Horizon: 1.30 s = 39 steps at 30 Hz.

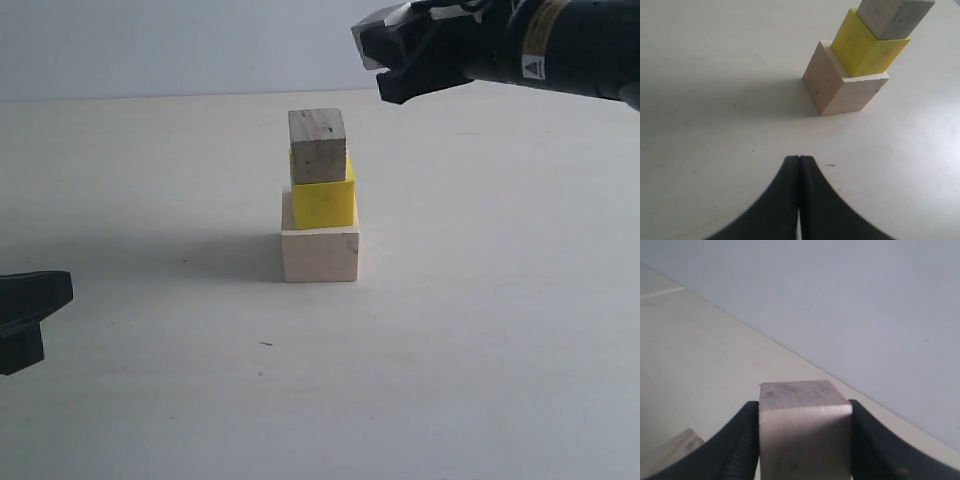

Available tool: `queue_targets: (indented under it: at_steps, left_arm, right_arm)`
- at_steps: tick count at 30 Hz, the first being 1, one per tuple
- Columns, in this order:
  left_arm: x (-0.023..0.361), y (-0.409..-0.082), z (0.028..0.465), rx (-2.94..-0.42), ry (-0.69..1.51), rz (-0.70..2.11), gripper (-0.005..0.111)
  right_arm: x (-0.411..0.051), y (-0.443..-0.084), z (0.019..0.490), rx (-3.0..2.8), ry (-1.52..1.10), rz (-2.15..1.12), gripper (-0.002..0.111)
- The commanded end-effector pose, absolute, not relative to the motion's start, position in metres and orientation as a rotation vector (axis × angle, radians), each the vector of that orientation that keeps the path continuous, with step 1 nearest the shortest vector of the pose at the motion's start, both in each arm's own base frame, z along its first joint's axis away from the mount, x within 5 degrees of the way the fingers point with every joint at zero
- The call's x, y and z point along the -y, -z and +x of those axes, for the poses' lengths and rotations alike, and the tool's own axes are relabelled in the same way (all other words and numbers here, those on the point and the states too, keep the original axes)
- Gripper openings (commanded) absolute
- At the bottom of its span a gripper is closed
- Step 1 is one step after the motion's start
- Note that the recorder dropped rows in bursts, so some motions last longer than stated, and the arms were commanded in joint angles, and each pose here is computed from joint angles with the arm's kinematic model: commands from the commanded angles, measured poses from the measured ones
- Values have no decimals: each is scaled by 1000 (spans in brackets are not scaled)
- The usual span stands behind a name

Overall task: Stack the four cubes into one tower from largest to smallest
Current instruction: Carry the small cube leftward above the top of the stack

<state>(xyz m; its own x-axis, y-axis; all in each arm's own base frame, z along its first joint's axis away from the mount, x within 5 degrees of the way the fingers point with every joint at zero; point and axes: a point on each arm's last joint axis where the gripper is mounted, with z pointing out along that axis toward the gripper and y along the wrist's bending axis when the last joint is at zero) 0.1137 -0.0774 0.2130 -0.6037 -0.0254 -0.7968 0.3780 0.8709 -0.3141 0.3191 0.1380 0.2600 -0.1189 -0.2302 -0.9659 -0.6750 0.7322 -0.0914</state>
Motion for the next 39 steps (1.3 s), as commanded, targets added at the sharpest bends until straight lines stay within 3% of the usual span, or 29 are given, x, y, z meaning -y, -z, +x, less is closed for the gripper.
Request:
queue_targets:
  at_steps: [1, 10, 19, 28, 39]
  left_arm:
    - [77, -213, 113, -2148, 577, 261, 0]
    - [77, -213, 113, -2140, 577, 261, 0]
    - [77, -213, 113, -2140, 577, 261, 0]
    - [77, -213, 114, -2140, 570, 270, 0]
    - [77, -213, 114, -2136, 555, 289, 0]
  right_arm:
    - [-134, -280, 312, -1473, -710, -767, 0]
    - [-120, -269, 303, -1411, -828, -980, 0]
    - [-119, -248, 321, -1384, -978, -948, 0]
    - [-125, -253, 352, -1382, -993, -1022, 0]
    - [-130, -246, 346, -1379, -966, -1184, 0]
